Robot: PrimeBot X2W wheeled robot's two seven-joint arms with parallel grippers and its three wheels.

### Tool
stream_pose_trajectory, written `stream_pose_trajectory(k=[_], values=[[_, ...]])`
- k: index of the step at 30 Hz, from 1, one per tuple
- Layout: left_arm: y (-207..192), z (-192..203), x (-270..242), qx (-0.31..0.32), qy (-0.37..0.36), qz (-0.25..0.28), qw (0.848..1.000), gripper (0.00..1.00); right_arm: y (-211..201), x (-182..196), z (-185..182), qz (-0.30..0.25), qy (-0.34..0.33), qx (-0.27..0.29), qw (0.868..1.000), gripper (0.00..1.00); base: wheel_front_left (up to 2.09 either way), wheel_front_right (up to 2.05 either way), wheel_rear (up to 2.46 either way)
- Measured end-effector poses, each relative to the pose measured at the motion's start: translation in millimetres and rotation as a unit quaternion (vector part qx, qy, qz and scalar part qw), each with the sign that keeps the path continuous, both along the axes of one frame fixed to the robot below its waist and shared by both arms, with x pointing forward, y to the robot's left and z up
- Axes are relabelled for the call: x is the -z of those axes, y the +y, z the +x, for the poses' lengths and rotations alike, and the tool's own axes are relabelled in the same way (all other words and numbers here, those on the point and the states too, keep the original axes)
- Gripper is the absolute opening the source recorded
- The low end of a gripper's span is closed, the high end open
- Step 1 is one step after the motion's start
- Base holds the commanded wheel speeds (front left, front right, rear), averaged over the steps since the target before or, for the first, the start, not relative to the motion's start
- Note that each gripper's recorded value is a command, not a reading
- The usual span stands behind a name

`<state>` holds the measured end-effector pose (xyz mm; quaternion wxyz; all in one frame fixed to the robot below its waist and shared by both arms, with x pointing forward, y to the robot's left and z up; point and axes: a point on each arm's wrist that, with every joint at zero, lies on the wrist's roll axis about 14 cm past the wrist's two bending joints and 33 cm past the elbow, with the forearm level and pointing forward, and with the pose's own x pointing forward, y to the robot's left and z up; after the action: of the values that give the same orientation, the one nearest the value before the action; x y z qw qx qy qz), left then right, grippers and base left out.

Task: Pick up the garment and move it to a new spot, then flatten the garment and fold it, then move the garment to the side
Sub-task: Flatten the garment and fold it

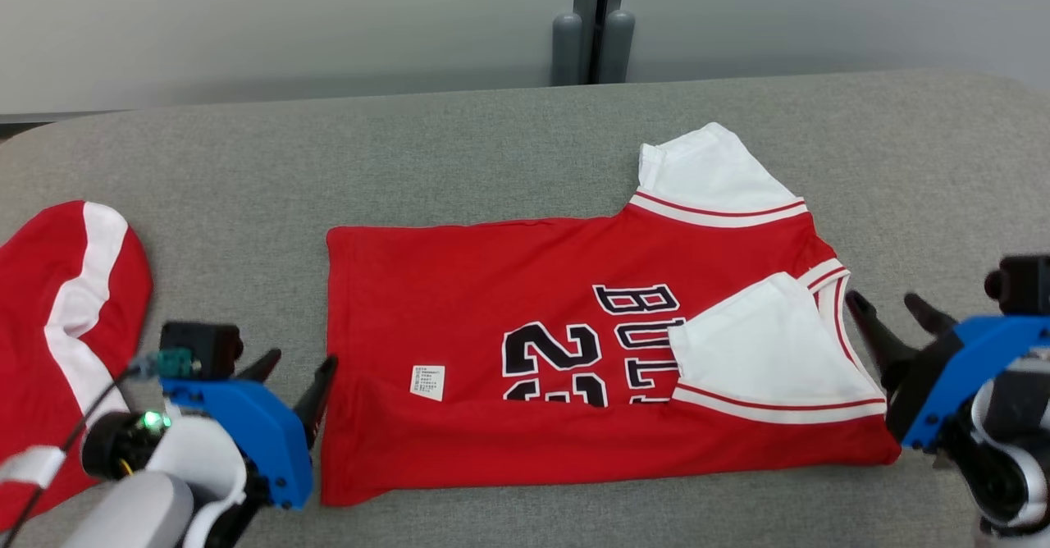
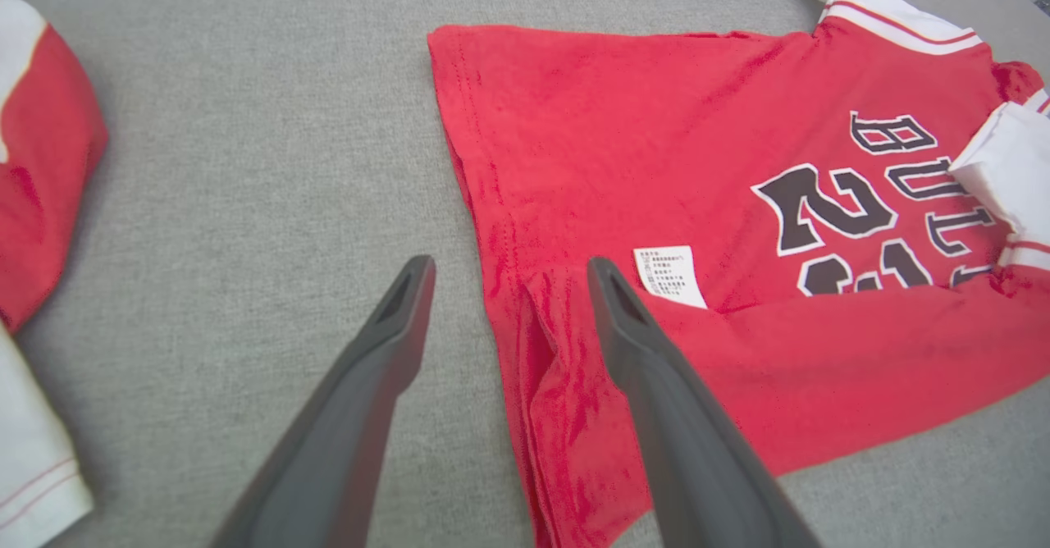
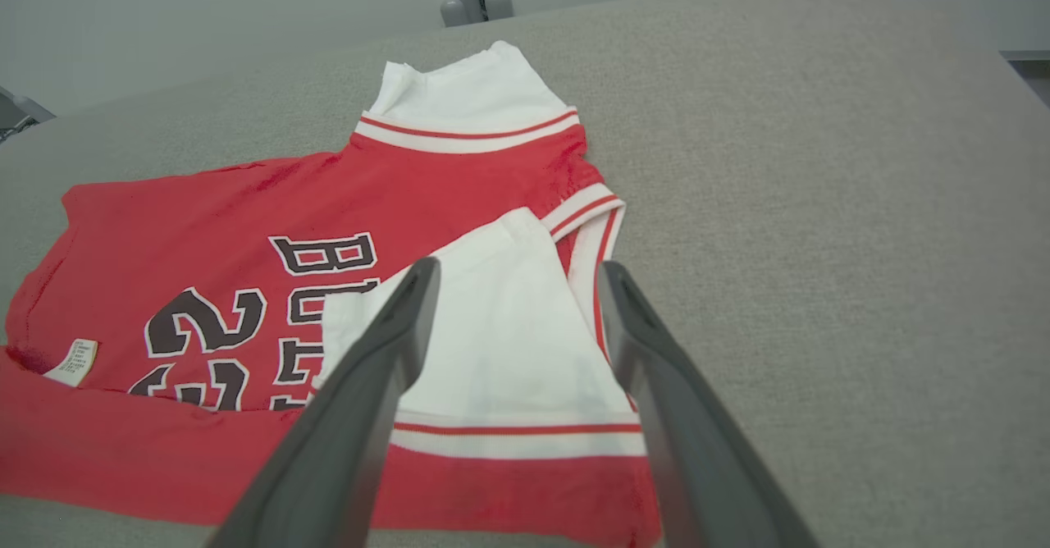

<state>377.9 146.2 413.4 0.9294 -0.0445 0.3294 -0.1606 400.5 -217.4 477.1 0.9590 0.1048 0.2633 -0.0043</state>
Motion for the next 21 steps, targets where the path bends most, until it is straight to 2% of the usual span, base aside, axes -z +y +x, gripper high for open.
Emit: stream_pose_trajectory(k=[4, 9, 15, 21], values=[[3.7, 35.5, -17.7, 0.023, 0.004, 0.013, 1.000, 1.00, 8.7, -27.6, 28.0, -0.021, -0.008, -0.035, 0.999, 1.00, 0.00, 0.00, 0.00], [-1.5, 76.8, -22.6, 0.044, 0.028, 0.006, 0.999, 1.00, 5.0, -39.2, 68.9, -0.024, -0.001, -0.048, 0.999, 1.00, 0.00, 0.00, 0.00], [-6.0, 117.5, -3.4, 0.075, 0.050, 0.046, 0.995, 1.00, 11.1, -26.0, 114.0, -0.054, 0.022, -0.076, 0.995, 1.00, 0.00, 0.00, 0.00], [1.9, 146.1, 34.0, 0.080, 0.073, 0.093, 0.990, 1.00, 25.0, -3.3, 146.8, -0.056, 0.029, -0.099, 0.993, 1.00, 0.00, 0.00, 0.00]])
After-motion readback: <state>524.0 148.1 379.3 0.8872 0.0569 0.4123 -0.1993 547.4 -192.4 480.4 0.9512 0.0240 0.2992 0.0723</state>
